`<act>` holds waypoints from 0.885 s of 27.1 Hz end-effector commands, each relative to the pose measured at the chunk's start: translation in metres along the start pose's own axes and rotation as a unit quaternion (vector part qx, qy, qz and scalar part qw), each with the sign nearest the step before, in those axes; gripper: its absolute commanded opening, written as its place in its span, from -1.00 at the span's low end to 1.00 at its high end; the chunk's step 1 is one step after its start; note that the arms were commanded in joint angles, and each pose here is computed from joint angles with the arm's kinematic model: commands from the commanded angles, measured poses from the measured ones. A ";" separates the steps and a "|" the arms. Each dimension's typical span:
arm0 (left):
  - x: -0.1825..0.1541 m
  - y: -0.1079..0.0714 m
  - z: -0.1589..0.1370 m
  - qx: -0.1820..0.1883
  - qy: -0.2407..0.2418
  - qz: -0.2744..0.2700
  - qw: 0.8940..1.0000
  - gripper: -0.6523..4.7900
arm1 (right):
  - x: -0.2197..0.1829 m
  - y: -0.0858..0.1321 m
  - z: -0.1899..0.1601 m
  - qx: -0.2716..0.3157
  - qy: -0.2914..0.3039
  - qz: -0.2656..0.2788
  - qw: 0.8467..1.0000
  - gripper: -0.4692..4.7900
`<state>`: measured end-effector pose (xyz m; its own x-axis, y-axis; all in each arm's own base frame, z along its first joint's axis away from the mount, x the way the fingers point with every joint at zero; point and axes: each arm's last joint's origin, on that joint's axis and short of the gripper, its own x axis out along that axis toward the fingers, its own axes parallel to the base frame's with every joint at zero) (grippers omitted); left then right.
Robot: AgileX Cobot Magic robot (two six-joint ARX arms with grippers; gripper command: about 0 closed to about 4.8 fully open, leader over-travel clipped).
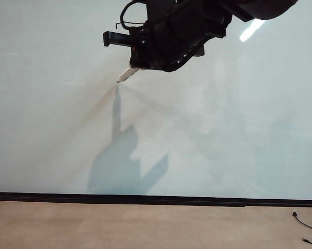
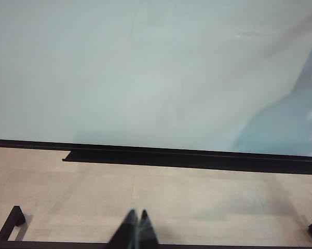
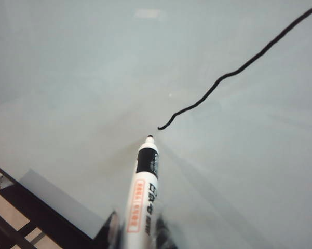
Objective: Pick up the pen on the shelf to the right of the whiteboard and write the letter Z.
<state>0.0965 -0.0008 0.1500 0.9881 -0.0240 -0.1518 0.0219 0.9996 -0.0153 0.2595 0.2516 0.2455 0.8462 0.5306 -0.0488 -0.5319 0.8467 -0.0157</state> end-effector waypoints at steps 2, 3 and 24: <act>0.000 0.000 0.001 0.002 -0.003 0.000 1.000 -0.78 | 0.001 -0.004 0.006 0.008 -0.025 0.004 1.000 -0.84; 0.000 0.000 0.001 0.002 -0.003 0.000 1.000 -0.78 | 0.001 -0.005 0.006 0.008 -0.025 0.002 1.000 -0.84; 0.000 0.000 0.001 0.002 -0.003 0.000 1.000 -0.78 | -0.002 -0.009 0.008 0.006 -0.011 -0.054 0.998 -0.84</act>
<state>0.0965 -0.0008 0.1500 0.9881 -0.0240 -0.1518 0.0219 0.9996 -0.0156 0.2622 0.2464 0.2480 0.8753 0.4815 -0.0450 -0.4825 0.8757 -0.0158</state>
